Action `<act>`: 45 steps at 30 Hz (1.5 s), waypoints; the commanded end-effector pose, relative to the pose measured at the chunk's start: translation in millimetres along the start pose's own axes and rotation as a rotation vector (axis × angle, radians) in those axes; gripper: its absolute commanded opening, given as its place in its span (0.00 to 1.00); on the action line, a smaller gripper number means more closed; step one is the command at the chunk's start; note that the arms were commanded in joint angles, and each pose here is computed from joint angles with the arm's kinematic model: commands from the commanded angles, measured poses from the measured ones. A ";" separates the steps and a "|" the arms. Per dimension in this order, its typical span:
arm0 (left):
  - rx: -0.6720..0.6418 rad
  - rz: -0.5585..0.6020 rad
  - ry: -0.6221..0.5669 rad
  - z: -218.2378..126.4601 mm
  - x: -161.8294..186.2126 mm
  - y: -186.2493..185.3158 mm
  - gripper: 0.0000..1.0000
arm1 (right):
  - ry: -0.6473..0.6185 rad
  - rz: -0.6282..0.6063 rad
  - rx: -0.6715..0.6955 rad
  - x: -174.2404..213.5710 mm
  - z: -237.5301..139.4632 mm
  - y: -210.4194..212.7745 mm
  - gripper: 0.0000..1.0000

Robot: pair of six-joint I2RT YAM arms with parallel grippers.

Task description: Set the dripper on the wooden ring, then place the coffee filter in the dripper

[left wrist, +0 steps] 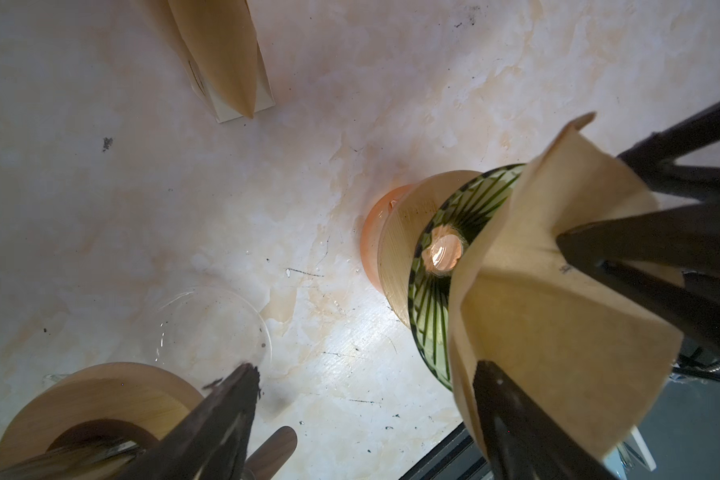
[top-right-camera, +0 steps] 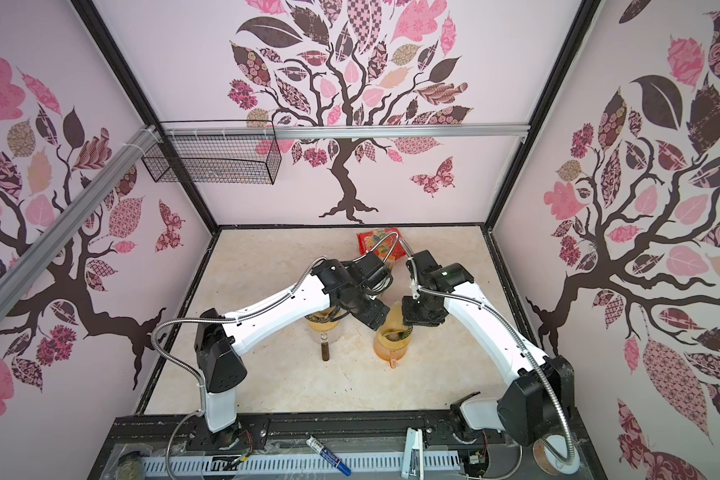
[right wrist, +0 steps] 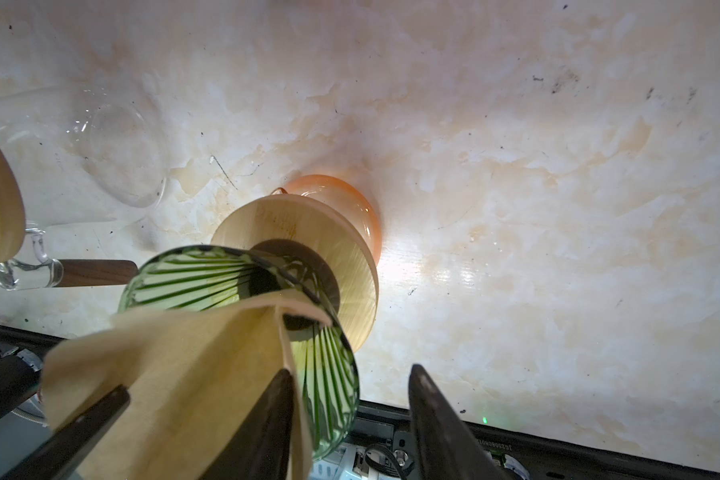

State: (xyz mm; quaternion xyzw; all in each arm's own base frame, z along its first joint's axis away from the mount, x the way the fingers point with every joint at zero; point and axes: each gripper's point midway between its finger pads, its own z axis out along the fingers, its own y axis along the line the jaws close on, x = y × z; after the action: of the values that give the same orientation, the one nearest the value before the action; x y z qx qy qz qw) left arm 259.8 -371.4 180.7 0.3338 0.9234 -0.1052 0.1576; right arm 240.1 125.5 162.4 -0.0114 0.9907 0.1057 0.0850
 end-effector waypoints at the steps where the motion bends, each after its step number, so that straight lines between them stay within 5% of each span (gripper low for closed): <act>1: -0.009 0.007 -0.023 -4.3 -9.4 1.1 0.84 | -0.033 -0.005 -0.005 1.1 -7.0 -0.2 0.48; 34: -0.012 0.016 0.025 17.5 -4.0 2.1 0.84 | -0.003 0.004 0.015 9.5 16.1 -8.3 0.47; 45: -0.008 0.017 0.028 18.1 -3.1 1.4 0.84 | -0.063 0.005 -0.095 -2.5 -10.0 14.7 0.54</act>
State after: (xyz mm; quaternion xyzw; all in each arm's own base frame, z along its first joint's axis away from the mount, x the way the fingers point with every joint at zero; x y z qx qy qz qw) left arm 262.3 -372.8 158.5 0.3387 0.9265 -0.0887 0.1380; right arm 236.4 128.6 145.4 -0.0047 0.9900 0.1174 0.0782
